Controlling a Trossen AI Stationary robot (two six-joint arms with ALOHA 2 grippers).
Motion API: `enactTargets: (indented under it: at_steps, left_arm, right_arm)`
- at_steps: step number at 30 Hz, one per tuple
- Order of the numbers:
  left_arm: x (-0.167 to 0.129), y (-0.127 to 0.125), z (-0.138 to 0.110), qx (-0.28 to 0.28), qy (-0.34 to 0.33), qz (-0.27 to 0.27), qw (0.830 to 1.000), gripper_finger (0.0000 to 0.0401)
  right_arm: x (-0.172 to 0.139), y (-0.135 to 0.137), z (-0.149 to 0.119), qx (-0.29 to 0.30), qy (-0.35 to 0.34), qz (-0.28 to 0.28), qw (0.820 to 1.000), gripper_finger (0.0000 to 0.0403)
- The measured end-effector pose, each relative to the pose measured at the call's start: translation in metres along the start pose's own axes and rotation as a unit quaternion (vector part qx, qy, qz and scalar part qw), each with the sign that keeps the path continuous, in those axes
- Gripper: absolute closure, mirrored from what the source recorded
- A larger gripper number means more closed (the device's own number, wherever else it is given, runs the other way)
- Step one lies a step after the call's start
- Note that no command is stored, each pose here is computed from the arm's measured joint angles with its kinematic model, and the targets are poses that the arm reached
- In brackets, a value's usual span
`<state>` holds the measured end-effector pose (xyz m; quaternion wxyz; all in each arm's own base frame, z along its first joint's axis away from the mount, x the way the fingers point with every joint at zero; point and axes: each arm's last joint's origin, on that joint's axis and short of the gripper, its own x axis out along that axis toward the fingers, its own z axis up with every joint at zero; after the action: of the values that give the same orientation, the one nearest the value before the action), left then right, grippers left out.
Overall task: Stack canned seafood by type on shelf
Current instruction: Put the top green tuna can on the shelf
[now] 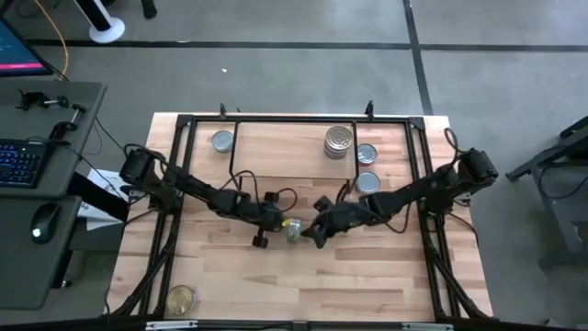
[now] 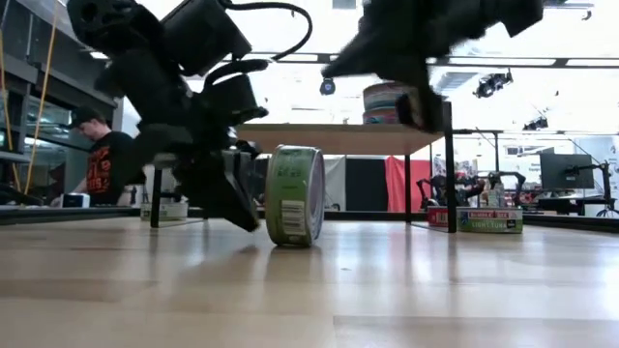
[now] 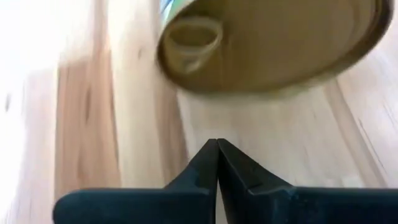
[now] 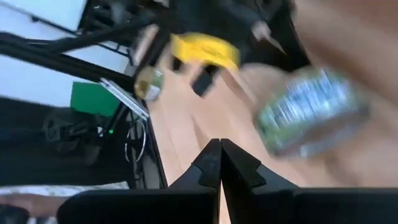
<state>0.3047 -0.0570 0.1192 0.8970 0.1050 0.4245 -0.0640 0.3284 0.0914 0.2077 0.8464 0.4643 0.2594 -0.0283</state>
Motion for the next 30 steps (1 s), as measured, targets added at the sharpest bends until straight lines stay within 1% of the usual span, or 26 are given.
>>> enactTargets:
  at_steps: [2, 4, 5, 7, 10, 13, 15, 19, 21, 22, 23, 24, 26, 27, 28, 30]
  left_arm:
    - [-0.01, 0.002, -0.003, -0.034, 0.017, 0.0, 0.999, 0.0401]
    - [-0.022, 0.001, -0.006, -0.079, 0.01, -0.001, 0.997, 0.0401]
    - [-0.029, -0.001, -0.008, -0.105, 0.004, -0.004, 0.994, 0.0401]
    - [-0.043, -0.009, -0.013, -0.151, -0.012, -0.013, 0.988, 0.0401]
    - [-0.066, -0.023, -0.02, -0.211, -0.047, -0.016, 0.976, 0.0401]
    - [-0.089, -0.038, -0.023, -0.261, -0.091, -0.012, 0.961, 0.0401]
    - [-0.101, -0.045, -0.023, -0.286, -0.115, -0.01, 0.951, 0.0401]
    - [-0.118, -0.056, -0.019, -0.317, -0.164, -0.003, 0.934, 0.0401]
    - [-0.122, -0.059, -0.02, -0.33, -0.171, 0.001, 0.928, 0.0401]
    - [-0.123, -0.061, -0.019, -0.336, -0.177, 0.002, 0.925, 0.0401]
    - [-0.124, -0.063, -0.019, -0.342, -0.181, 0.004, 0.922, 0.0401]
    - [-0.125, -0.064, -0.02, -0.344, -0.181, 0.006, 0.921, 0.0401]
    - [-0.124, -0.067, -0.021, -0.346, -0.181, 0.009, 0.921, 0.0401]
    - [-0.124, -0.068, -0.021, -0.348, -0.181, 0.008, 0.92, 0.0401]
    - [-0.123, -0.068, -0.022, -0.346, -0.177, 0.01, 0.921, 0.0401]
    - [-0.124, -0.069, -0.023, -0.344, -0.176, 0.009, 0.922, 0.0401]
  right_arm:
    - [-0.004, 0.011, 0.015, -0.058, -0.006, 0.018, 0.998, 0.0403]
    - [-0.004, 0.023, 0.029, -0.134, 0.013, 0.028, 0.99, 0.0403]
    - [-0.003, 0.028, 0.036, -0.172, 0.029, 0.024, 0.984, 0.0402]
    - [0.0, 0.037, 0.049, -0.243, 0.069, -0.001, 0.968, 0.0402]
    - [0.003, 0.045, 0.066, -0.335, 0.132, -0.056, 0.931, 0.0394]
    - [0.007, 0.045, 0.081, -0.405, 0.195, -0.096, 0.888, 0.0364]
    - [0.013, 0.043, 0.087, -0.449, 0.238, -0.109, 0.854, 0.0333]
    - [0.031, 0.036, 0.091, -0.518, 0.316, -0.126, 0.785, 0.0255]
    - [0.042, 0.033, 0.09, -0.544, 0.342, -0.143, 0.753, 0.0214]
    - [0.048, 0.034, 0.089, -0.561, 0.349, -0.155, 0.734, 0.0195]
    - [0.053, 0.033, 0.086, -0.581, 0.363, -0.169, 0.709, 0.0176]
    - [0.057, 0.034, 0.084, -0.601, 0.374, -0.178, 0.683, 0.016]
    - [0.064, 0.04, 0.081, -0.639, 0.383, -0.179, 0.643, 0.0136]
    - [0.066, 0.042, 0.079, -0.653, 0.39, -0.173, 0.626, 0.0128]
    - [0.068, 0.044, 0.077, -0.663, 0.396, -0.165, 0.614, 0.0123]
    - [0.073, 0.048, 0.073, -0.679, 0.406, -0.15, 0.593, 0.012]
